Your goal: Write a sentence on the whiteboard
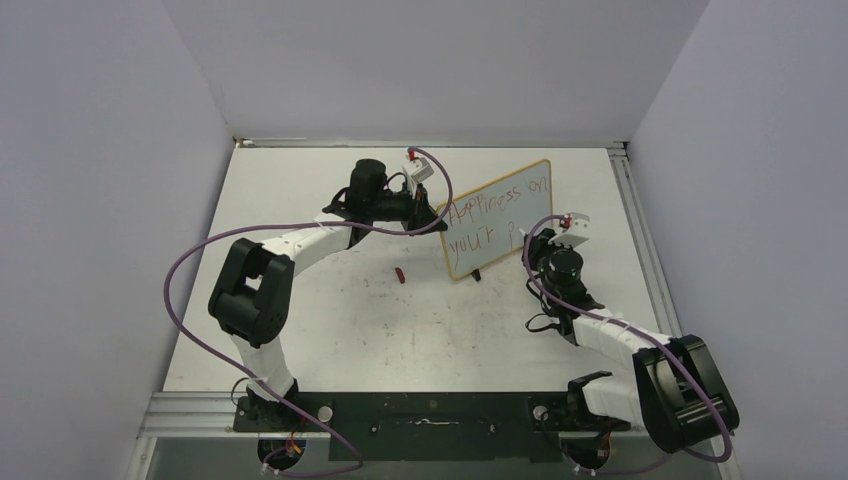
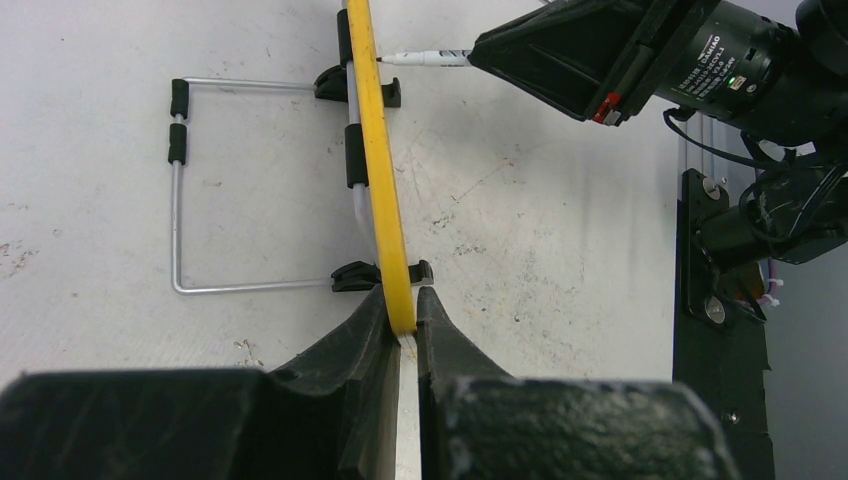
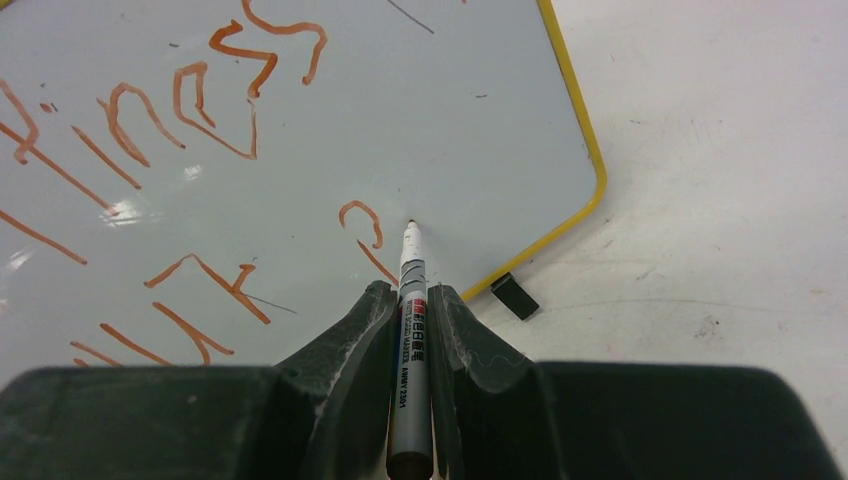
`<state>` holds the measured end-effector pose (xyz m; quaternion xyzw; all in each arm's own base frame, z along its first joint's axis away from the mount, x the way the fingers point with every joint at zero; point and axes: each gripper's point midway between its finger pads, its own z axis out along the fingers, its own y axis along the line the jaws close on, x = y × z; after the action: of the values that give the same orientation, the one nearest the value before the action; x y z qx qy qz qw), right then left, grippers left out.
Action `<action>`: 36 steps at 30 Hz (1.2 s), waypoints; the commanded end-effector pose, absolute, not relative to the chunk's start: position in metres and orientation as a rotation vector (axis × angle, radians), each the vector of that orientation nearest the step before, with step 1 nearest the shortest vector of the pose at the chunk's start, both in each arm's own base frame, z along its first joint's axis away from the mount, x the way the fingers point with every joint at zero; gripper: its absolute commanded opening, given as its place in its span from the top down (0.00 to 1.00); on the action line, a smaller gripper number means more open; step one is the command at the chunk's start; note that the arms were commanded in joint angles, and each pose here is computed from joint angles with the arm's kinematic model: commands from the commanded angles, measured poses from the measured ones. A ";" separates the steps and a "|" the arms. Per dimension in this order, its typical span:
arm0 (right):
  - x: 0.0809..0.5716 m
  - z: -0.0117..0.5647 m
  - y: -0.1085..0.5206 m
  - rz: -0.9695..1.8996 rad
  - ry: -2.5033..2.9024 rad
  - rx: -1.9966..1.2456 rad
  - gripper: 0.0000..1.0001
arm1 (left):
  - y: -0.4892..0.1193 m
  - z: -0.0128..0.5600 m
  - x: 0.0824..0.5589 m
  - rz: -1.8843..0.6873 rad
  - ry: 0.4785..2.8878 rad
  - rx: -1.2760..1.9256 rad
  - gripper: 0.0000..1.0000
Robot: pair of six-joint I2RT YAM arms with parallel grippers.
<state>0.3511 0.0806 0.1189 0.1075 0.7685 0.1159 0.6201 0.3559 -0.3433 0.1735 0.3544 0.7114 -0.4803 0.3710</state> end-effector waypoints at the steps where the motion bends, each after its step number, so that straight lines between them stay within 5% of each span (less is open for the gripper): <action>1: 0.371 0.160 0.079 0.289 1.631 0.272 0.95 | -0.351 0.194 0.334 -1.301 1.780 0.981 1.00; 36: 0.359 0.129 0.085 0.288 1.724 0.233 0.95 | -0.352 0.199 0.332 -1.299 1.767 0.988 1.00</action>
<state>0.3525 0.0824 0.1167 0.0973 0.7674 0.1200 0.6223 0.3549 -0.3431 0.1733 0.3538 0.7128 -0.4803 0.3689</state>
